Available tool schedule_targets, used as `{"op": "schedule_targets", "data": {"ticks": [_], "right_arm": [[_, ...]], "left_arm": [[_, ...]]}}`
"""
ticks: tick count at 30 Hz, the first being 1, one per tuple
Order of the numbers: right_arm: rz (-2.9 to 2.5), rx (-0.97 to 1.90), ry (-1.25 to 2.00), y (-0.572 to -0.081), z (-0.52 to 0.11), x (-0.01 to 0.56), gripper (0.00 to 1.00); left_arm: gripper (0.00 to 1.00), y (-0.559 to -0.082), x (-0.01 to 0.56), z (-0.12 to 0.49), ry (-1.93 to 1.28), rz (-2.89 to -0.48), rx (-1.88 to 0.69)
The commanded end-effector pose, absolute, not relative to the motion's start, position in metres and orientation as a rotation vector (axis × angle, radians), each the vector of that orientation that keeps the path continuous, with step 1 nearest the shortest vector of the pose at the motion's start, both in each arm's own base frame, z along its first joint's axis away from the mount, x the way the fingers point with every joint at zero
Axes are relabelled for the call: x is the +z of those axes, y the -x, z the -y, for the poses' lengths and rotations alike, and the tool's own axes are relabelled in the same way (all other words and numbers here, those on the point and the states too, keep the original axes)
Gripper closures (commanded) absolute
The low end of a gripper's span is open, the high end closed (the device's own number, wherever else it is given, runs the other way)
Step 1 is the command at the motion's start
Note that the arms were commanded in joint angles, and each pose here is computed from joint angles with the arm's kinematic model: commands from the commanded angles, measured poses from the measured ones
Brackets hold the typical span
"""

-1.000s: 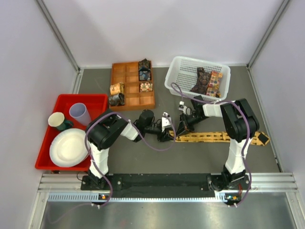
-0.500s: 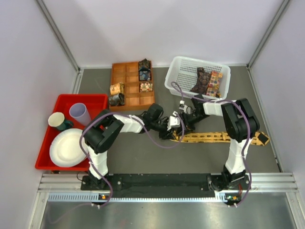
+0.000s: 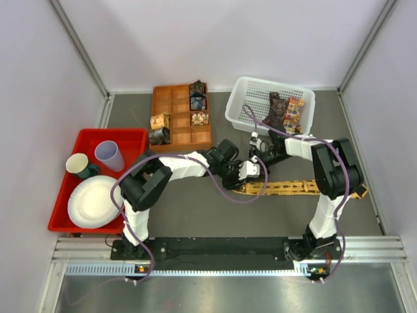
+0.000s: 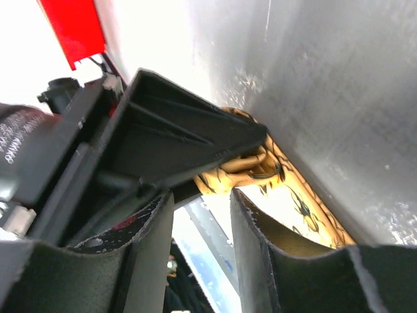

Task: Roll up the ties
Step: Roll the tie at the center of the board.

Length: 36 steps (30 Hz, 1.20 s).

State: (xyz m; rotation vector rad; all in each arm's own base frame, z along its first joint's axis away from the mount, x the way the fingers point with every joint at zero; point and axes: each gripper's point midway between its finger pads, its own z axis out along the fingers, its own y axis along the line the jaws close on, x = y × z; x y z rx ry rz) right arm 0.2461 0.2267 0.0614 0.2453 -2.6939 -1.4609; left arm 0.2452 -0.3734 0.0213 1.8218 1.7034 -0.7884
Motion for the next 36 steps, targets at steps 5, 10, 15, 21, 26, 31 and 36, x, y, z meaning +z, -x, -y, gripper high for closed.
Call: {"op": "schedule_targets", "data": {"ticks": [5, 10, 15, 21, 26, 31, 36], "right_arm": [[2.659, -1.522, -0.187, -0.258, -0.235, 0.046, 0.64], [2.674, -1.466, -0.227, -0.247, -0.229, 0.042, 0.62], [2.718, -1.482, -0.228, -0.254, -0.23, 0.041, 0.81], [2.773, -1.331, -0.282, -0.245, -0.216, 0.027, 1.0], [2.831, -1.196, -0.303, -0.241, -0.201, 0.01, 1.0], [2.876, -1.083, -0.287, -0.241, -0.191, -0.001, 1.0], [2.914, -0.985, -0.278, -0.242, -0.182, -0.009, 1.0]], "left_arm": [[0.82, -0.219, -0.035, 0.332, -1.958, -1.981, -0.655], [0.82, -0.218, -0.037, 0.332, -1.966, -1.986, -0.642], [0.8, -0.215, -0.039, 0.332, -1.982, -1.982, -0.636], [0.46, -0.214, -0.036, 0.337, -1.908, -2.004, -0.697], [0.29, -0.22, -0.014, 0.355, -1.725, -1.849, -0.921], [0.23, -0.229, 0.014, 0.371, -1.594, -1.645, -1.045], [0.23, -0.236, 0.025, 0.385, -1.49, -1.504, -1.091]]}}
